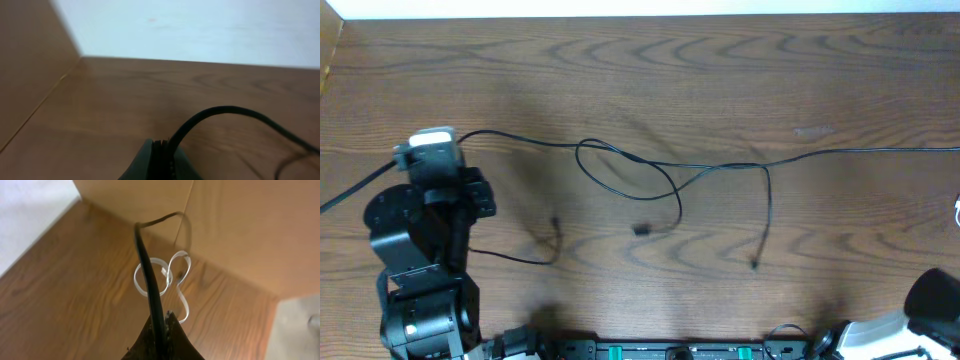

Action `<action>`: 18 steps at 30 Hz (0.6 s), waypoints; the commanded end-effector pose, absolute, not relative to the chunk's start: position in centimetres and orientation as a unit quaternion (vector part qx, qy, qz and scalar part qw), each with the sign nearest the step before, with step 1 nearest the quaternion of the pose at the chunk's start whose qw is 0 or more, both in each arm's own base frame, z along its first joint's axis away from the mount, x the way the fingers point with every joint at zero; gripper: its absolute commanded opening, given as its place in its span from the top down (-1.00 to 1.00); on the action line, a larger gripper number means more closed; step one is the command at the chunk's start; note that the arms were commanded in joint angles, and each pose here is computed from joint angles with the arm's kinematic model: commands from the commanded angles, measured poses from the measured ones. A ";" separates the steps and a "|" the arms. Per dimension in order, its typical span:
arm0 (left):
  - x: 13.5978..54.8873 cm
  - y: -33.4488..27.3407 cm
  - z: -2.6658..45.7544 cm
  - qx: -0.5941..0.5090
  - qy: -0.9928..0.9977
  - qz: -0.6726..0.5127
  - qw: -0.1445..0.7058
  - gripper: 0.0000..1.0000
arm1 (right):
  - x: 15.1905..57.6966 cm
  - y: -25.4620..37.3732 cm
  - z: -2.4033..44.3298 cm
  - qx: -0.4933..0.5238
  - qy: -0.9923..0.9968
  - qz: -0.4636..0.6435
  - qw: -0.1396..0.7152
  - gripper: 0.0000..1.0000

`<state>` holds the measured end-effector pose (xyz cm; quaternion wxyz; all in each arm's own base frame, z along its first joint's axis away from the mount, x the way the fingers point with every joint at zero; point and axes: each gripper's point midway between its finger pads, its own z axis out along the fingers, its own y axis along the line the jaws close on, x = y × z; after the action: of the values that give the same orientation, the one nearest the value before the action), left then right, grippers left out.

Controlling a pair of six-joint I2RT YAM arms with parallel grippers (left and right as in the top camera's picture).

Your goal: Untangle cables

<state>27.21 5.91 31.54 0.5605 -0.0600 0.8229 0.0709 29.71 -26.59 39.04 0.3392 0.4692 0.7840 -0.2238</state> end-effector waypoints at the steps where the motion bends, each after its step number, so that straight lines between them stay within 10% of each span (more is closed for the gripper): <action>1: 26.2 9.3 32.3 -0.172 0.799 0.087 0.570 0.85 | 31.0 -27.0 36.0 0.491 0.800 -0.120 0.324 0.97; 8: 26.7 8.9 32.3 -0.190 0.795 0.045 0.575 0.85 | 33.2 -25.5 34.1 0.449 0.834 0.013 0.321 0.97; 18: 26.9 -5.3 36.7 0.145 0.735 -0.273 0.604 0.85 | 37.0 -16.3 35.8 0.260 0.880 0.199 0.344 0.98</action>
<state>29.26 1.20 34.59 0.6115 -0.0082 0.7810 -0.1267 35.39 -21.25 34.02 0.3202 0.3720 0.8645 0.1088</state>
